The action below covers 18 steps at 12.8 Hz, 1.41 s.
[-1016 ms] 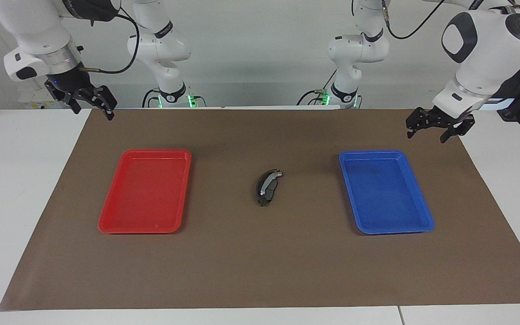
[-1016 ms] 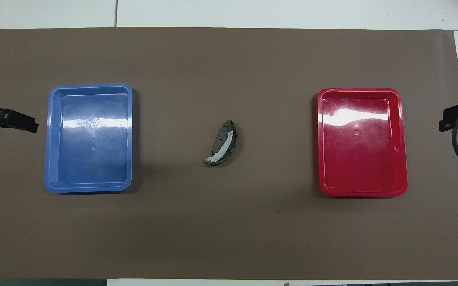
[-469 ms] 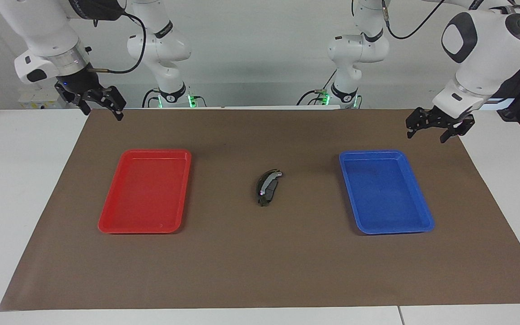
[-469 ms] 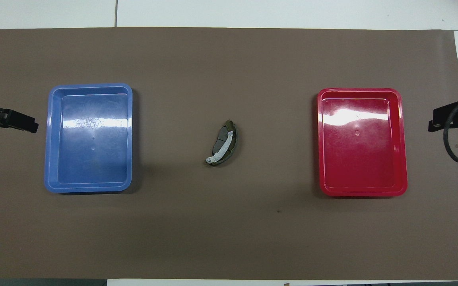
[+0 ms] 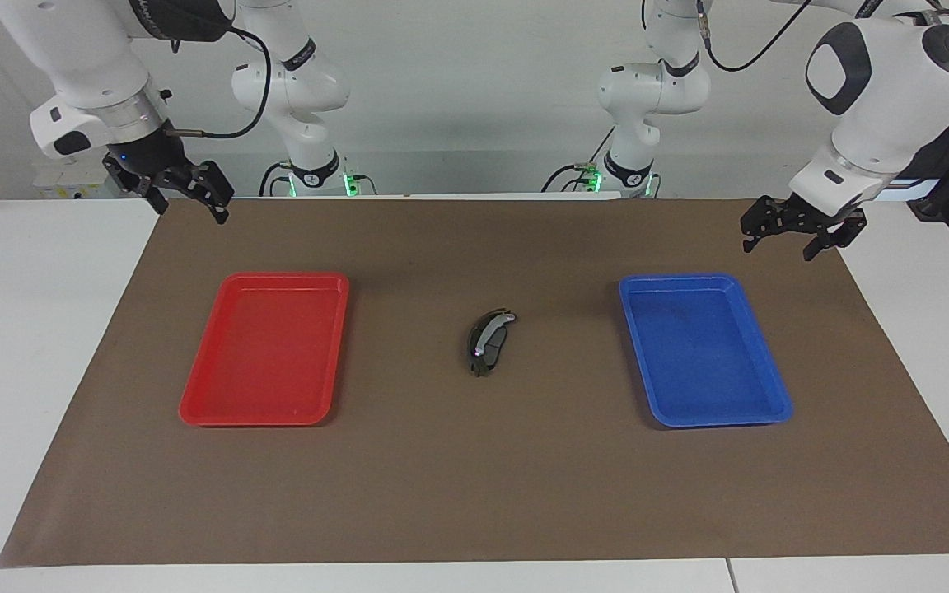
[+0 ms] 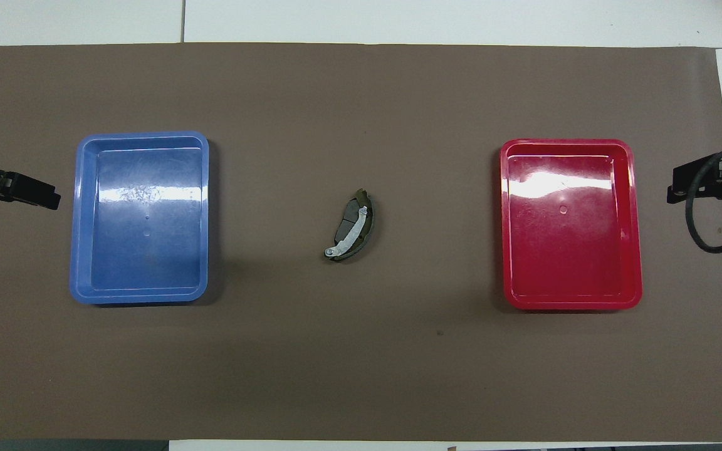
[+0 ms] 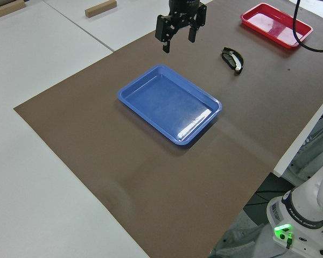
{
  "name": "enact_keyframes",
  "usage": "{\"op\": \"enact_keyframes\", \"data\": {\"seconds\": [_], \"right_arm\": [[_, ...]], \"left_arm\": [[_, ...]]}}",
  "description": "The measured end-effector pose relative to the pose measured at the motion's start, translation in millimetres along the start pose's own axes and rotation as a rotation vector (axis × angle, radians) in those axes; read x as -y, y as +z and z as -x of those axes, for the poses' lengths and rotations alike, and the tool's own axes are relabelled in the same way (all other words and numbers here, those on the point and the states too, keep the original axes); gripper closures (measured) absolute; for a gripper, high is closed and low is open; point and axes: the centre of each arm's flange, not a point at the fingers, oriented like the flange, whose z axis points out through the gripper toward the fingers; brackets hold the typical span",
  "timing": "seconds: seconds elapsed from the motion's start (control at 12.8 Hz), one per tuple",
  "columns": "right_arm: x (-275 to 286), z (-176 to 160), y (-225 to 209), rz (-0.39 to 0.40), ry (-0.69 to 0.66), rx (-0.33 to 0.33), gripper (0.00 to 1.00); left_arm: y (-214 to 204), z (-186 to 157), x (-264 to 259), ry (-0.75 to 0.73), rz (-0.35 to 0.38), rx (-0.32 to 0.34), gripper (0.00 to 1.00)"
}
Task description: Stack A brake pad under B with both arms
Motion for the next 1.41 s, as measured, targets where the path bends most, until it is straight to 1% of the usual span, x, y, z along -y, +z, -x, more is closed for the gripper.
{"op": "enact_keyframes", "data": {"seconds": [0.31,0.62,0.94,1.41], "right_arm": [[4,1,0,0.021,-0.045,-0.005,0.01],[3,2,-2,0.032,-0.049,0.004,0.01],[-2,5,-20,0.046,-0.044,-0.009,0.01],[2,5,-20,0.022,-0.048,0.0,0.01]], "left_arm": [[0,0,0,0.0,0.0,0.0,0.0],[0,0,0,0.0,0.0,0.0,0.0],[0,0,0,0.0,0.0,0.0,0.0],[0,0,0,0.0,0.0,0.0,0.0]]}}
